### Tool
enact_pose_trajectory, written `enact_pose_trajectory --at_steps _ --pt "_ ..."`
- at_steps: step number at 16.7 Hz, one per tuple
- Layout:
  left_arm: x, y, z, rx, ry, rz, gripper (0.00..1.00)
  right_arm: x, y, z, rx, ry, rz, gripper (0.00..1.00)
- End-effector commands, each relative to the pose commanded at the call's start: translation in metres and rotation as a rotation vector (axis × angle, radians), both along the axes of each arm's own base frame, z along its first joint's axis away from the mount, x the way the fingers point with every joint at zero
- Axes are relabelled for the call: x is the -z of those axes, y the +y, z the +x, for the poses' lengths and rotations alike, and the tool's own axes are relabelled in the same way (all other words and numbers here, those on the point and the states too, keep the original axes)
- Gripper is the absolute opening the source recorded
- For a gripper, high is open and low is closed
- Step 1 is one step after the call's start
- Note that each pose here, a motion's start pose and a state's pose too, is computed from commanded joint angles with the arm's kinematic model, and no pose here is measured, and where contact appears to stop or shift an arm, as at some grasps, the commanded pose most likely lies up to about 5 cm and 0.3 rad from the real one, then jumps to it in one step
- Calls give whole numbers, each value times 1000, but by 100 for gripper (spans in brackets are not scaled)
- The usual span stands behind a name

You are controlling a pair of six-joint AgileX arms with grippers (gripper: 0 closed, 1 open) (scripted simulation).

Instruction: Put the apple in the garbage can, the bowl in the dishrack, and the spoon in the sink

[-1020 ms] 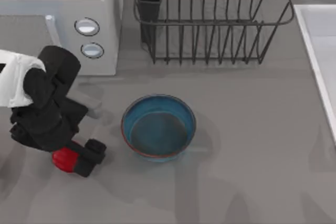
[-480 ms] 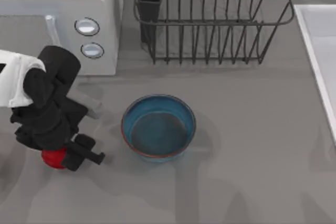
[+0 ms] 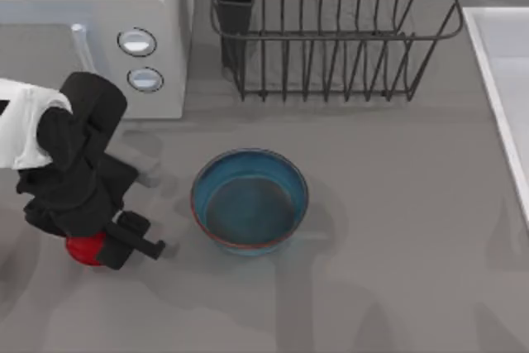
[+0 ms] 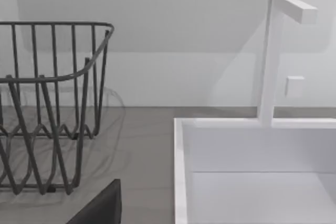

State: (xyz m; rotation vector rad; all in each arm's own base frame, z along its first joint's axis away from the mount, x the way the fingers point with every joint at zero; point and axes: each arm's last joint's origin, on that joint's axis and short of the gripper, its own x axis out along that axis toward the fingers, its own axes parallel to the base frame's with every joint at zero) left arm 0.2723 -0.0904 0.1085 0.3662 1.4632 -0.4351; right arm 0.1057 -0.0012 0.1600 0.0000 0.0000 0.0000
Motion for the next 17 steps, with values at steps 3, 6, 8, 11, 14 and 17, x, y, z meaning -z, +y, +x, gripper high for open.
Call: enact_pose_trajectory --at_steps 3,6,8,11,14,17 --pt "-9 1 3 5 -23 16 0 0 0 0 0 0 0 100" --pt "-33 0 8 1 -24 16 0 0 0 0 0 0 0 100" --pt "-55 0 7 1 -8 21 0 0 0 0 0 0 0 100" --pt "-88 1 4 4 -4 22 0 0 0 0 0 0 0 100" --pt "-105 2 2 4 -21 16 0 0 0 0 0 0 0 100" --pt "-103 2 2 4 -18 18 0 0 0 0 0 0 0 100"
